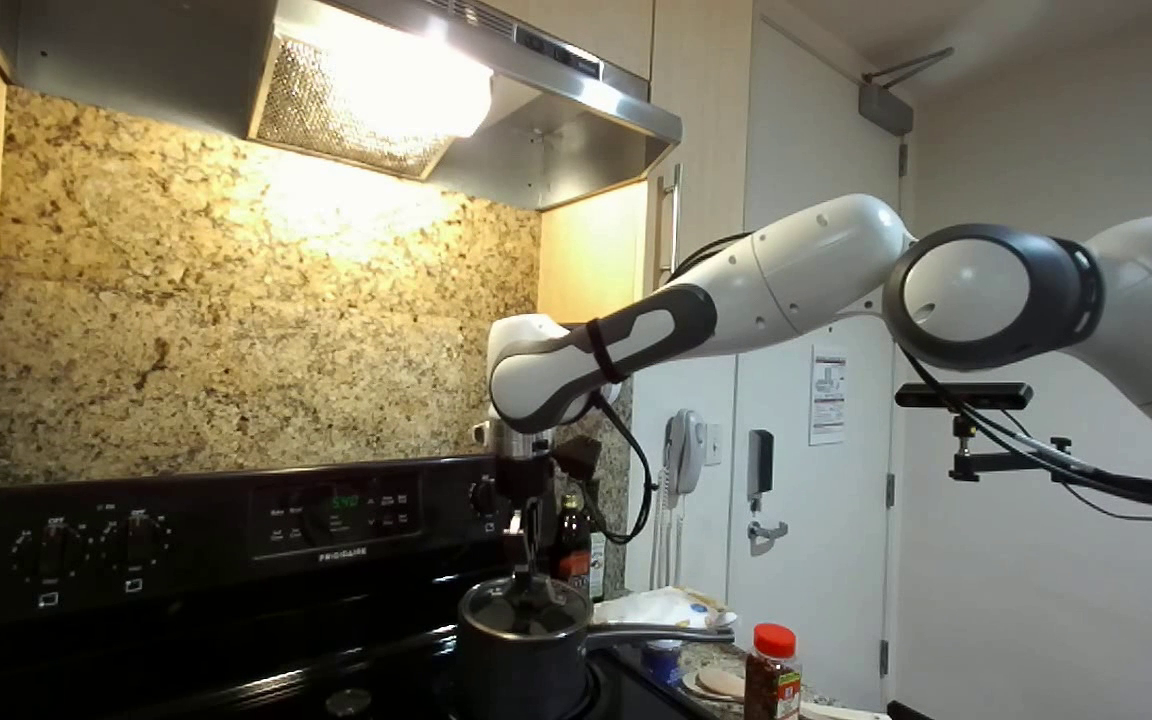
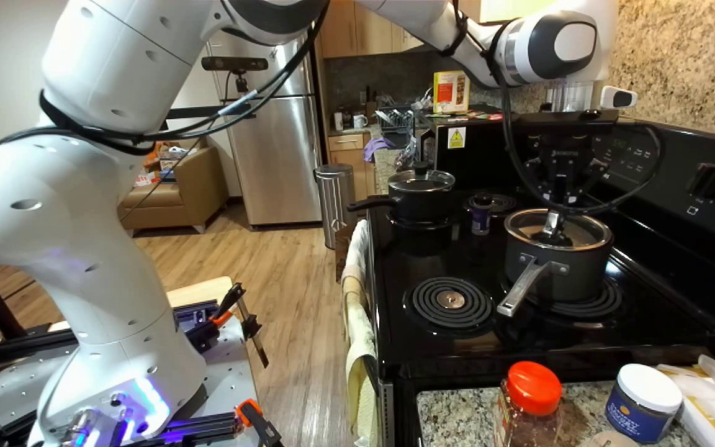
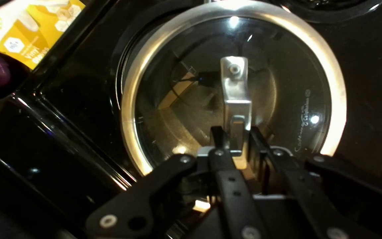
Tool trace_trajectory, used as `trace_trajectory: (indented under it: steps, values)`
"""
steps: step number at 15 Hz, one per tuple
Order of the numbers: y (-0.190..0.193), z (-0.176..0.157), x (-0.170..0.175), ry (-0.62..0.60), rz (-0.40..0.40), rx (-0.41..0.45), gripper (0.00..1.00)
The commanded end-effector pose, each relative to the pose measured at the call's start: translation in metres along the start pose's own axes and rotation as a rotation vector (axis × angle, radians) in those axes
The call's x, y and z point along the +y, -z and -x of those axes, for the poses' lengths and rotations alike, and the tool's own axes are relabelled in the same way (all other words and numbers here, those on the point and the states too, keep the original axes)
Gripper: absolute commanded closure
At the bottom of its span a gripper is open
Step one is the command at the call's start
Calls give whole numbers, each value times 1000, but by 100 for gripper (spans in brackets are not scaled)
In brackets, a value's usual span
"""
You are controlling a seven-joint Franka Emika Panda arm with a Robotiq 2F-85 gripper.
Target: Take the lid from the stove and put it on the right black pot
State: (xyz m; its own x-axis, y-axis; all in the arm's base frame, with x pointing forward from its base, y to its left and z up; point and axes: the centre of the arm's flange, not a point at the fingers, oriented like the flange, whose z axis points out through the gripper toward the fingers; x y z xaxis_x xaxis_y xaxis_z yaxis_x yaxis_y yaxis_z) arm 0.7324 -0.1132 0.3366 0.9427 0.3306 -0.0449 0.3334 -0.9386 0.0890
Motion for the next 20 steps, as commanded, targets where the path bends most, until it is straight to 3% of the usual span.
trace_trajectory:
  steps: [1, 12, 20]
  values:
    - [7, -9, 6, 44, 41, 10, 95]
    - [40, -14, 11, 53, 20, 3, 95]
    - [36, -7, 10, 44, -18, -36, 95]
